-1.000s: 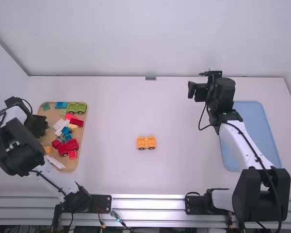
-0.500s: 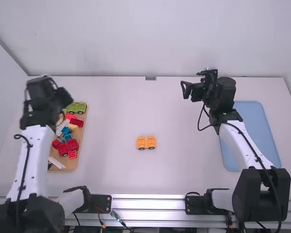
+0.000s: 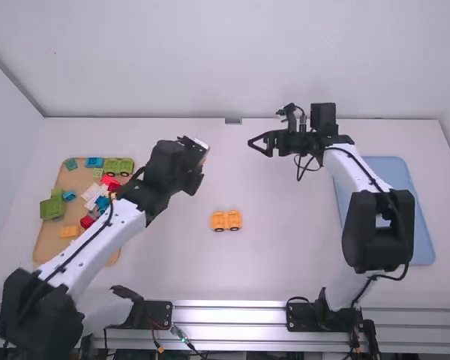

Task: Assemble lego blocks to make yellow taxi

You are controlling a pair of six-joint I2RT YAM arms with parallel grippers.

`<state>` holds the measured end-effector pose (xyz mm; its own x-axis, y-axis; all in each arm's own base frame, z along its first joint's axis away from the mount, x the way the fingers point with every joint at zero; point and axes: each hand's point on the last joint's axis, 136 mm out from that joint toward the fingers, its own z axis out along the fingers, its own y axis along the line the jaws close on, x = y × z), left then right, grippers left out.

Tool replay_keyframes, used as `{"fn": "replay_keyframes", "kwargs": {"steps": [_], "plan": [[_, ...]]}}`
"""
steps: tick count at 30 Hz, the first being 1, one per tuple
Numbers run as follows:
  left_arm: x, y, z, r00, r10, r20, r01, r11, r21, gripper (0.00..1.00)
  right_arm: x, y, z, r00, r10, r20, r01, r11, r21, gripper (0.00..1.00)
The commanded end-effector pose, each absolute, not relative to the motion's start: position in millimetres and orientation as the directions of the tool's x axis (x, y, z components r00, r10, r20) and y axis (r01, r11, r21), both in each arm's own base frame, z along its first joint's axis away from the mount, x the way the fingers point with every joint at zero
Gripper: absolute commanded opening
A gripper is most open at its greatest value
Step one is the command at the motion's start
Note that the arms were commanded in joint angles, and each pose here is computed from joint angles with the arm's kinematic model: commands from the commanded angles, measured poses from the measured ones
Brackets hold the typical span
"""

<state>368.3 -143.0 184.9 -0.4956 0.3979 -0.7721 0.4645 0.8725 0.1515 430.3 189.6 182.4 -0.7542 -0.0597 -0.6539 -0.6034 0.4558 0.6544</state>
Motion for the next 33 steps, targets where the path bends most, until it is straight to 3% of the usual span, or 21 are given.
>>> {"fn": "replay_keyframes", "kwargs": {"steps": [1, 6, 11, 17, 23, 28, 33], "plan": [[382, -152, 174, -0.484, 0.475, -0.735, 0.511, 0.835, 0.203, 0.02, 425, 207, 203, -0.720, -0.097, -0.687, -0.677, 0.316, 0.665, 0.99], [401, -167, 152, -0.510, 0.507, -0.695, 0.561, 0.808, 0.178, 0.02, 422, 225, 191, -0.741, -0.150, -0.654, -0.664, 0.306, 0.682, 0.99], [420, -179, 150, -0.500, 0.511, -0.699, 0.582, 0.796, 0.166, 0.02, 423, 237, 169, -0.750, -0.201, -0.630, -0.652, 0.384, 0.654, 0.98], [420, -198, 164, -0.414, 0.517, -0.749, 0.654, 0.742, 0.150, 0.02, 421, 241, 168, -0.748, -0.208, -0.631, -0.657, 0.376, 0.654, 0.79], [405, -218, 167, -0.329, 0.557, -0.762, 0.762, 0.633, 0.134, 0.01, 420, 241, 168, -0.766, -0.199, -0.612, -0.635, 0.382, 0.671, 0.79], [406, -221, 170, -0.298, 0.564, -0.771, 0.770, 0.619, 0.155, 0.02, 419, 240, 163, -0.799, -0.184, -0.572, -0.592, 0.402, 0.698, 0.72], [404, -226, 169, -0.261, 0.584, -0.768, 0.784, 0.593, 0.184, 0.02, 413, 241, 160, -0.809, -0.184, -0.558, -0.582, 0.379, 0.720, 0.72]]}}
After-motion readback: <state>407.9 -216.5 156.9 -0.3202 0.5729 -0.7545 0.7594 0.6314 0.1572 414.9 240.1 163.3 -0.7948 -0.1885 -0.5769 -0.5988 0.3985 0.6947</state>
